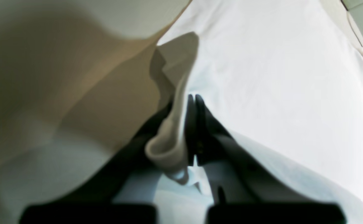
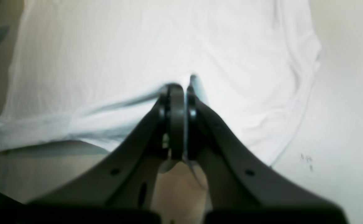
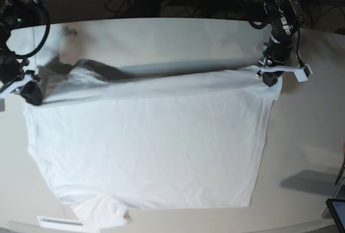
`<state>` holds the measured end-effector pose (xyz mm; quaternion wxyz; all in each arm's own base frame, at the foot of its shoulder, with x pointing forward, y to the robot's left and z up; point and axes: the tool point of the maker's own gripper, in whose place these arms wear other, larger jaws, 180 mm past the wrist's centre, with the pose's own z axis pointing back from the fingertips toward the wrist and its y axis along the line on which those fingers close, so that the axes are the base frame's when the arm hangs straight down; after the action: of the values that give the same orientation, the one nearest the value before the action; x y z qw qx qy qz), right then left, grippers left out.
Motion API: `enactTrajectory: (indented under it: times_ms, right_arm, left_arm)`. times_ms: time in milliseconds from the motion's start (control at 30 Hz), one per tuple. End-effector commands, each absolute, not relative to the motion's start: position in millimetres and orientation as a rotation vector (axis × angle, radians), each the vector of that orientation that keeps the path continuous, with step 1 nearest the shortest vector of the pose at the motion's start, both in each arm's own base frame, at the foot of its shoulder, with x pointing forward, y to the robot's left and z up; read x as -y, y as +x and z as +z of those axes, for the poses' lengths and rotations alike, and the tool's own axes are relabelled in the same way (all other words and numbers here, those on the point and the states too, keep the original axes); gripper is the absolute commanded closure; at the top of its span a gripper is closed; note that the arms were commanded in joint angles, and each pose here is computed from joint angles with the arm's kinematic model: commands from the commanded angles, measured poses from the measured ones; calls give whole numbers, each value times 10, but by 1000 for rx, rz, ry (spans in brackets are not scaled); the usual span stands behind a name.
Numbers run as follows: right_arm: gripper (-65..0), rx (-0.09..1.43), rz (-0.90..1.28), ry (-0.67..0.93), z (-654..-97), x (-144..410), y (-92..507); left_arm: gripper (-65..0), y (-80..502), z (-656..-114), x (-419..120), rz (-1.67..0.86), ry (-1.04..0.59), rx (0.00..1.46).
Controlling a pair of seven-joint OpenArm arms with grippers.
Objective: Fold the T-shirt properly
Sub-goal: 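Lift the held shirt edge with both grippers and pull toward robot, then stretch the held edge, moving left gripper away from right gripper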
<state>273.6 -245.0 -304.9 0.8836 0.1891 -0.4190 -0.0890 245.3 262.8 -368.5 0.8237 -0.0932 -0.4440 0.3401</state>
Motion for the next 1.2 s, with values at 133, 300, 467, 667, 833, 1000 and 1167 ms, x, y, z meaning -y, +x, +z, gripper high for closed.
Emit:
enactTrajectory:
  times_ms: [133, 300, 467, 667, 833, 1000, 1167]
  right_arm:
    - [-3, 899, -139, 399, -2975, 2425, 2979]
    - [-3, 888, -157, 362, -3012, 2517, 3105]
    - [-3, 891, -168, 364, -3005, 2551, 3228]
    - [-3, 878, -140, 390, -3076, 2417, 3363]
    - [-3, 862, -139, 410, -3186, 2385, 3419]
    - [-3, 868, -143, 412, -3238, 2415, 3465]
    - [-3, 883, -154, 399, -3223, 2513, 3501]
  left_arm:
    - [0, 2577, -3685, -2720, 765, -191, 967]
    - [0, 2700, -3650, -2761, 801, -195, 981]
    - [0, 2841, -3762, -2676, 837, -254, 900]
    - [0, 2988, -3773, -2565, 859, -304, 893]
    - [0, 3068, -3711, -2576, 873, -312, 910]
    - [0, 3141, -3657, -2604, 891, -314, 925]
    - [0, 3118, -3728, -2746, 950, -305, 915]
